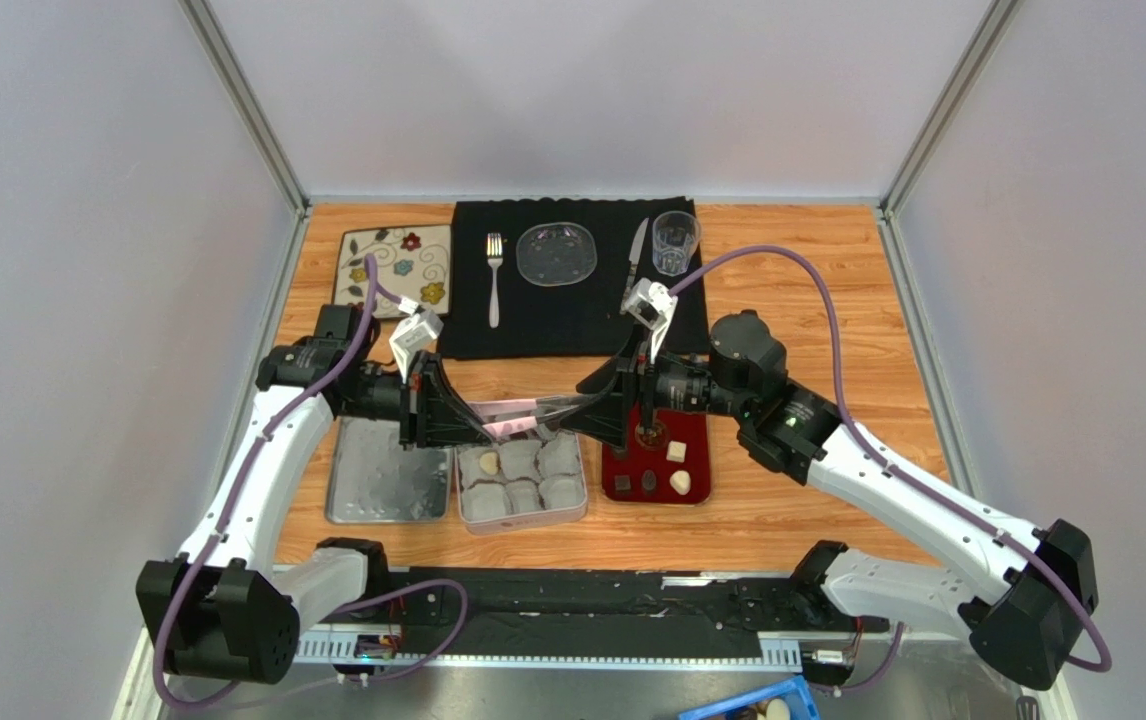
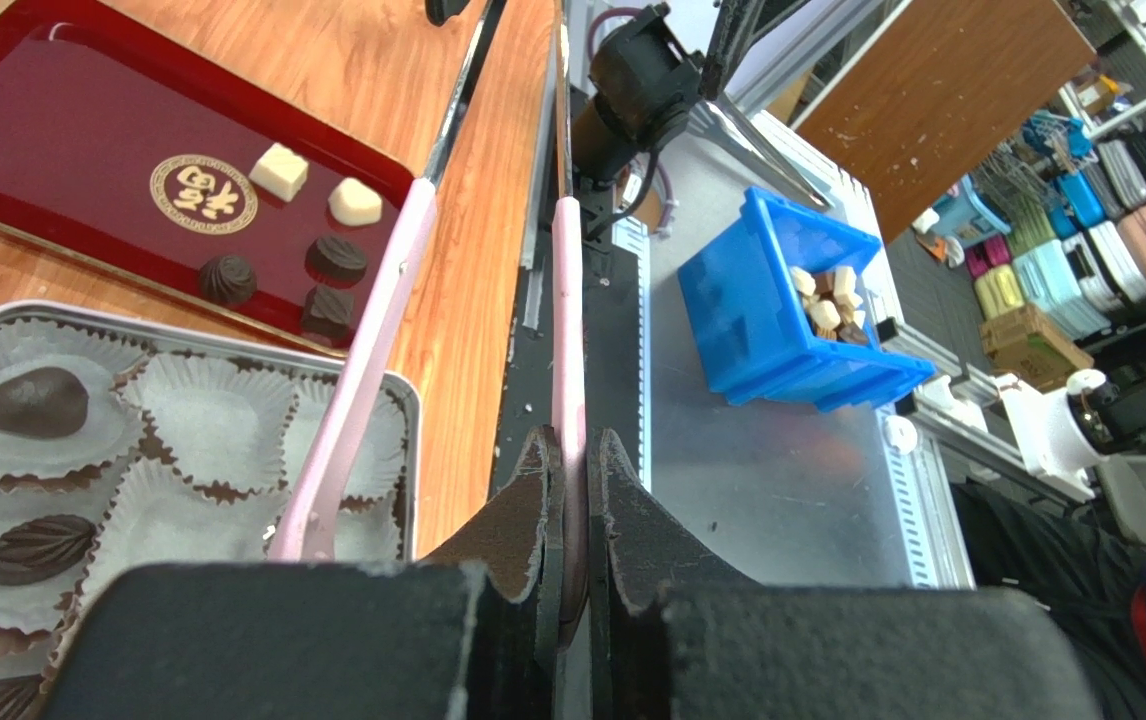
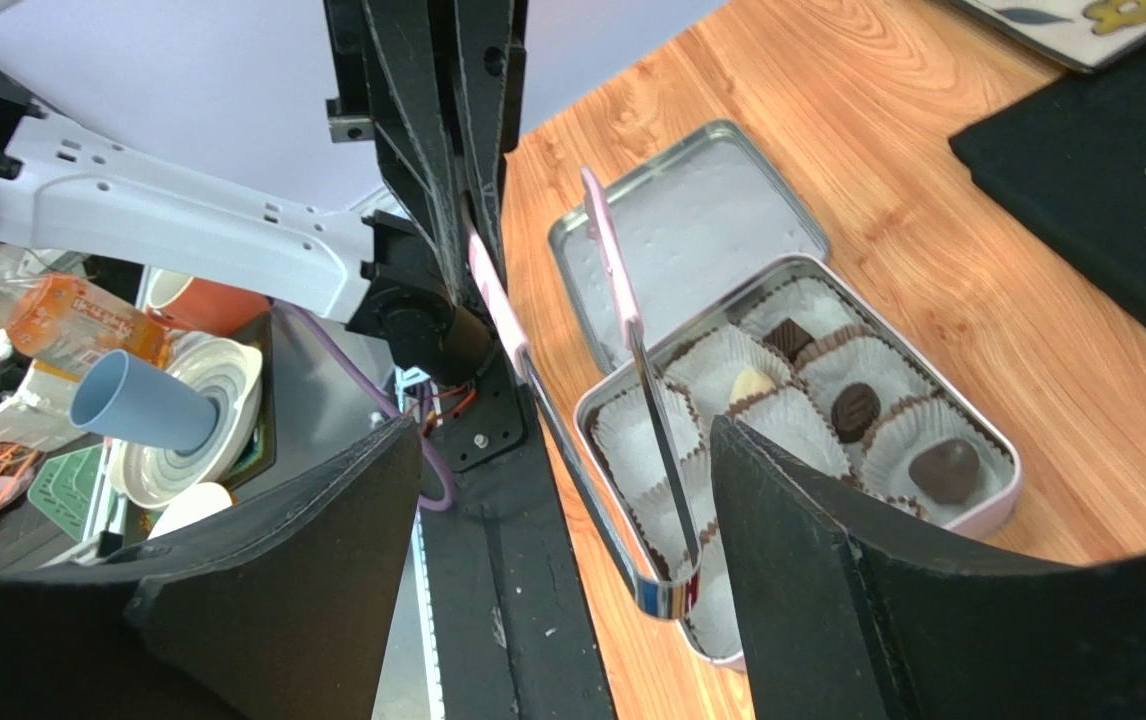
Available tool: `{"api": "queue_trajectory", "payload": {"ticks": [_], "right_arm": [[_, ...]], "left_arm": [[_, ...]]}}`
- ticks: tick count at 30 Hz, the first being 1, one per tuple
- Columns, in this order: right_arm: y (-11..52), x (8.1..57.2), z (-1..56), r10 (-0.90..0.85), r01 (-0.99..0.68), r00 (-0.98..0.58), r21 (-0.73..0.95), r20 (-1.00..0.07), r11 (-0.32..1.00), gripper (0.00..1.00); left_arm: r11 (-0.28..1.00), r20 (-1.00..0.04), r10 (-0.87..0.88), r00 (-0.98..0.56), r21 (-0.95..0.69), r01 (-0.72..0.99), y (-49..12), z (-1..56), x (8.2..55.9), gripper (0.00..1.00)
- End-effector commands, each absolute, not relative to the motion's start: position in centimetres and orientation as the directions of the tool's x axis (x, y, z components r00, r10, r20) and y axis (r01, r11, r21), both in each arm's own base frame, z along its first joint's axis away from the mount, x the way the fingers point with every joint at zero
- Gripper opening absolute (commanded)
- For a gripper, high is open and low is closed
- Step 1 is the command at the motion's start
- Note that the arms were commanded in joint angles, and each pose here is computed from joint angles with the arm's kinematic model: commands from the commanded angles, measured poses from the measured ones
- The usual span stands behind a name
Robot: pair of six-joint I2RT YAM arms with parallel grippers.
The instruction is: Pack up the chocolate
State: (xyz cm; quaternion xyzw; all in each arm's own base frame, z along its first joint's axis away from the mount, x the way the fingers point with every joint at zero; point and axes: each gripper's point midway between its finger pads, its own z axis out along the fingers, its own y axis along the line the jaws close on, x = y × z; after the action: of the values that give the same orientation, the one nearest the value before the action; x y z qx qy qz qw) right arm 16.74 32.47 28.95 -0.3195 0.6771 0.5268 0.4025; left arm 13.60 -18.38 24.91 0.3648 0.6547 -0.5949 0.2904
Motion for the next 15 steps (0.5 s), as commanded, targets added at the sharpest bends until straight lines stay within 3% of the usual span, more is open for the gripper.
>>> {"api": "queue_trajectory", "payload": {"ticks": [1,15], "right_arm": [[33.0,16.9,30.6,0.046,-0.876,-0.446,0.447,-0.894,0.183,0.73],[34.7,16.7,29.7,0.058,-0.848,-0.521,0.524,-0.852,0.083,0.66]], "left_arm": [[-0.233,-0.843,-0.069,-0.534,-0.507,0.83,-18.9,31.6,11.6,0.0],[-0.233,-0.855,-0.069,-0.514,-0.487,0.842,-18.9,32.0,11.2,0.0]]}}
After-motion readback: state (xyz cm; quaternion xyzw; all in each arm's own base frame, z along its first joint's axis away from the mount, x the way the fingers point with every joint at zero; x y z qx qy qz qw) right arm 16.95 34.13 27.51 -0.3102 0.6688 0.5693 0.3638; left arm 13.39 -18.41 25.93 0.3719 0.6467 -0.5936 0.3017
